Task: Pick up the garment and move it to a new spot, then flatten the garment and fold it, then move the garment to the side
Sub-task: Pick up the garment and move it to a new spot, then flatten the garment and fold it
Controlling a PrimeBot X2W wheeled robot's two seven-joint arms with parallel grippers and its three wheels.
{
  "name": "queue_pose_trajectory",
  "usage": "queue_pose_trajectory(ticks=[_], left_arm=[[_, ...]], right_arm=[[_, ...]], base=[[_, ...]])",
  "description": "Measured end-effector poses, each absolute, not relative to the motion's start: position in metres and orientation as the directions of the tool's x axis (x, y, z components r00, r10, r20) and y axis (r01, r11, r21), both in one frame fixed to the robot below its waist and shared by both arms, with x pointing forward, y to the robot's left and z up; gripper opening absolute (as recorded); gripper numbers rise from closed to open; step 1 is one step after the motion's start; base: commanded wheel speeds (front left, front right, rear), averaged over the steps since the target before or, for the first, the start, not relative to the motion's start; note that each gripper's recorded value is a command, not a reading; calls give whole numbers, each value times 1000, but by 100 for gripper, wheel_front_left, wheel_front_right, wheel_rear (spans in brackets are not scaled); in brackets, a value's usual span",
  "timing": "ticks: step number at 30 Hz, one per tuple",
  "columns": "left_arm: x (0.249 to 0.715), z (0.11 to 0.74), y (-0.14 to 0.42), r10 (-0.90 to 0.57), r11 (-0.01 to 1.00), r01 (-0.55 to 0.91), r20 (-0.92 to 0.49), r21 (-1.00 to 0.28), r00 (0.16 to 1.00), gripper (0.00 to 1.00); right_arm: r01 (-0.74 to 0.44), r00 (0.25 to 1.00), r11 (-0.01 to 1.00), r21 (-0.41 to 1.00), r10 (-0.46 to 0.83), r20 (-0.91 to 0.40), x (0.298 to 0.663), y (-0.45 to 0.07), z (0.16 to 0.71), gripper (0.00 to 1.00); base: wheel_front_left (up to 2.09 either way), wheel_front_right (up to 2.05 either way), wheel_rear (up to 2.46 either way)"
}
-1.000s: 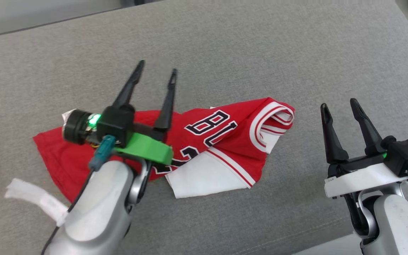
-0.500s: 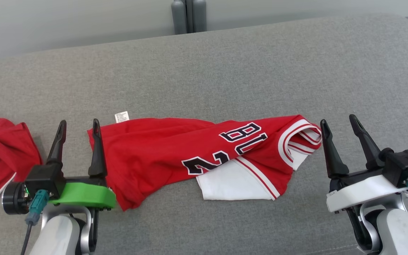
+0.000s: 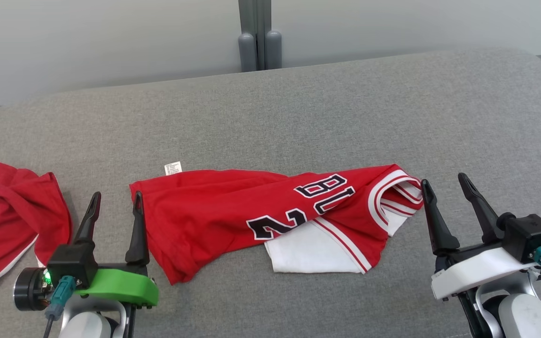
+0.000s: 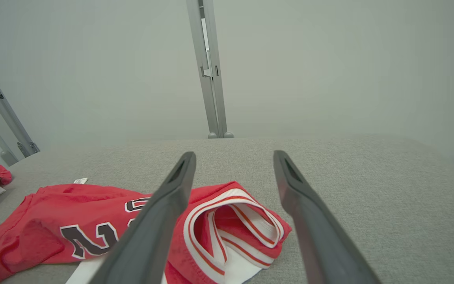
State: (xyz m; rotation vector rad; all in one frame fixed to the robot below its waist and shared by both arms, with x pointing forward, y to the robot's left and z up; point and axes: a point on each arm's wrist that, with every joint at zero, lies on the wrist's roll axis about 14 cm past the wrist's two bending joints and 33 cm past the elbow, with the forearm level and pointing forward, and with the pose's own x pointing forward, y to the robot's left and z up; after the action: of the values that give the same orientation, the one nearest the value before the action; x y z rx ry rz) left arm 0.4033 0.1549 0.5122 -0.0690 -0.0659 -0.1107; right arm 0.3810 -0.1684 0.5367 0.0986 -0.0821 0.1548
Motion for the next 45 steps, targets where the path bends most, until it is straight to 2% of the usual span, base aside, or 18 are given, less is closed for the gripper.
queue_pose_trajectory(ticks=[21, 28, 33, 38, 45], left_arm=[[398, 511, 168, -65, 995, 69, 61, -77, 996, 100], [399, 515, 172, -42, 995, 49, 75, -89, 996, 100], [406, 522, 176, -17, 995, 27, 101, -97, 995, 100], [408, 525, 186, 29, 994, -17, 113, -103, 993, 100], [407, 519, 203, 92, 991, -82, 100, -107, 991, 100]], right_arm=[[-171, 982, 981, 89, 163, 92, 383, -164, 539, 100], [-252, 968, 965, 75, 251, 28, 388, -140, 523, 100], [-376, 918, 921, 102, 386, -95, 384, -99, 485, 100], [-501, 811, 849, 167, 528, -252, 368, -52, 432, 100], [-575, 699, 798, 181, 593, -400, 367, -32, 380, 100]], base=[[0, 0, 0], [0, 0, 0], [0, 0, 0], [0, 0, 0], [0, 0, 0]])
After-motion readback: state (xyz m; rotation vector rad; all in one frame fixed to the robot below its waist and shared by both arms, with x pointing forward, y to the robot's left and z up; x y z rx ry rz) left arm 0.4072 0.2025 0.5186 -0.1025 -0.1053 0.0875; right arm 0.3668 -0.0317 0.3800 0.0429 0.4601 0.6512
